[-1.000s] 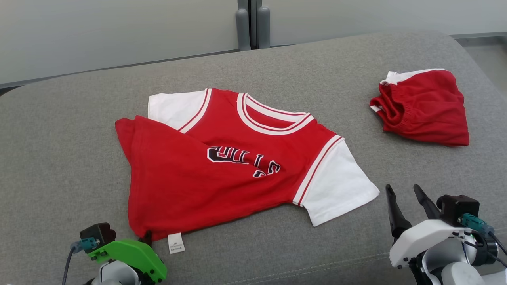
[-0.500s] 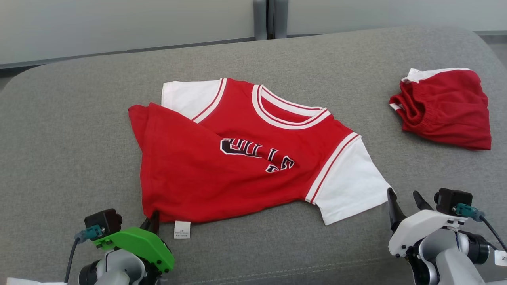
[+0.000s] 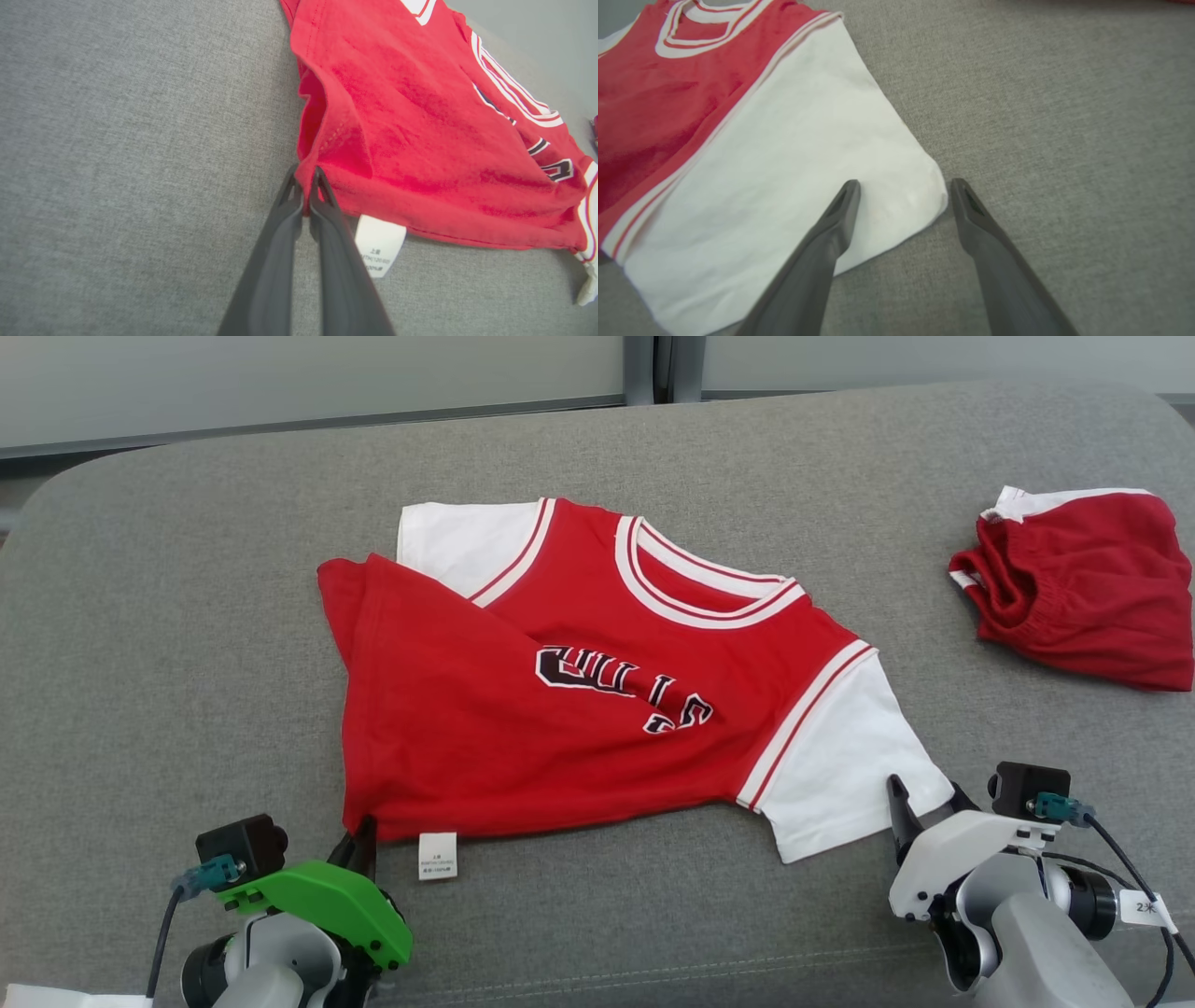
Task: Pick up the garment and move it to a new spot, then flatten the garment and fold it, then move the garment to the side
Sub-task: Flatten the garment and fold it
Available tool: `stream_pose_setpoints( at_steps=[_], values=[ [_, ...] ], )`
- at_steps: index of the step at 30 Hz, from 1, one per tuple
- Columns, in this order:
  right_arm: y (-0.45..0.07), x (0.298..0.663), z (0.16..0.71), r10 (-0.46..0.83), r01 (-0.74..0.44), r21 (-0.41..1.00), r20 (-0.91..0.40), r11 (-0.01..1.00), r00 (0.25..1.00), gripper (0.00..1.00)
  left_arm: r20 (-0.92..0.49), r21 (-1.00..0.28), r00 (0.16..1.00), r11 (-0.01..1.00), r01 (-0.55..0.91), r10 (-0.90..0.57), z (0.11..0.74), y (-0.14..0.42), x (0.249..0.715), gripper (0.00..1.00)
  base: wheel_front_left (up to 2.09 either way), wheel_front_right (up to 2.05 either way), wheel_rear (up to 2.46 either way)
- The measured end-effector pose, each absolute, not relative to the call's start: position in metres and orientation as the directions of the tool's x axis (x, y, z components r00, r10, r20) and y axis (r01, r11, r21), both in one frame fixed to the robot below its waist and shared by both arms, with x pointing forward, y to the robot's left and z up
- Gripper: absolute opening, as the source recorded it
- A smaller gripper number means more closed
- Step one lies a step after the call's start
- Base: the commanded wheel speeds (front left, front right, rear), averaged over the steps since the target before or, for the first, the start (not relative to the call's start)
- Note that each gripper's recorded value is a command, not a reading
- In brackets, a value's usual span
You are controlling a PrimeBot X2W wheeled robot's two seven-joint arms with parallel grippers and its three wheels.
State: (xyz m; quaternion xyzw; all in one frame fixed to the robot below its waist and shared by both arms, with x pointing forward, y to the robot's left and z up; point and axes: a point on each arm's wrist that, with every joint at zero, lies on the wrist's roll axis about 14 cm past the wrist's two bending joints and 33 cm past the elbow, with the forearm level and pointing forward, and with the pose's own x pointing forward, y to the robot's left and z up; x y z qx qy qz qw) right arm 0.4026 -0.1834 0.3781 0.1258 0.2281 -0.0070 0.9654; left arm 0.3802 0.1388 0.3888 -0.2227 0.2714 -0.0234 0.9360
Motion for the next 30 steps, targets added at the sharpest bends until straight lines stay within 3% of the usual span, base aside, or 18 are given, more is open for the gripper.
stream_pose_setpoints(
  at_steps=[1, 2, 5, 6, 7, 21, 30],
  values=[
    [-0.183, 0.404, 0.378, 0.045, 0.069, 0.238, -0.443, 0.969, 0.895, 0.75, -0.497, -0.430, 0.852, 0.900, -0.077, -0.164, 0.389, 0.139, 0.380, 0.00, 0.00, 0.00, 0.00],
    [-0.182, 0.404, 0.377, 0.047, 0.066, 0.237, -0.443, 0.969, 0.895, 0.51, -0.496, -0.429, 0.853, 0.900, -0.078, -0.162, 0.390, 0.139, 0.381, 0.00, 0.00, 0.00, 0.00],
    [-0.180, 0.406, 0.376, 0.053, 0.060, 0.233, -0.452, 0.971, 0.891, 0.22, -0.496, -0.428, 0.853, 0.900, -0.079, -0.161, 0.390, 0.139, 0.381, 0.00, 0.00, 0.00, 0.00],
    [-0.180, 0.406, 0.375, 0.054, 0.060, 0.232, -0.453, 0.971, 0.890, 0.07, -0.495, -0.428, 0.853, 0.900, -0.078, -0.162, 0.390, 0.139, 0.380, 0.00, 0.00, 0.00, 0.00],
    [-0.180, 0.407, 0.375, 0.054, 0.060, 0.233, -0.455, 0.971, 0.889, 0.00, -0.495, -0.429, 0.854, 0.900, -0.077, -0.162, 0.390, 0.139, 0.380, 0.00, 0.00, 0.00, 0.00],
    [-0.190, 0.414, 0.381, 0.002, 0.163, 0.361, -0.417, 0.918, 0.909, 0.00, -0.447, -0.449, 0.884, 0.889, -0.086, -0.140, 0.404, 0.147, 0.387, 0.00, 0.00, 0.00, 0.00],
    [-0.187, 0.435, 0.443, 0.018, 0.133, 0.575, -0.249, 0.807, 0.968, 0.00, -0.350, -0.551, 0.918, 0.833, -0.044, -0.183, 0.441, 0.139, 0.396, 0.00, 0.00, 0.00, 0.00]
  ],
)
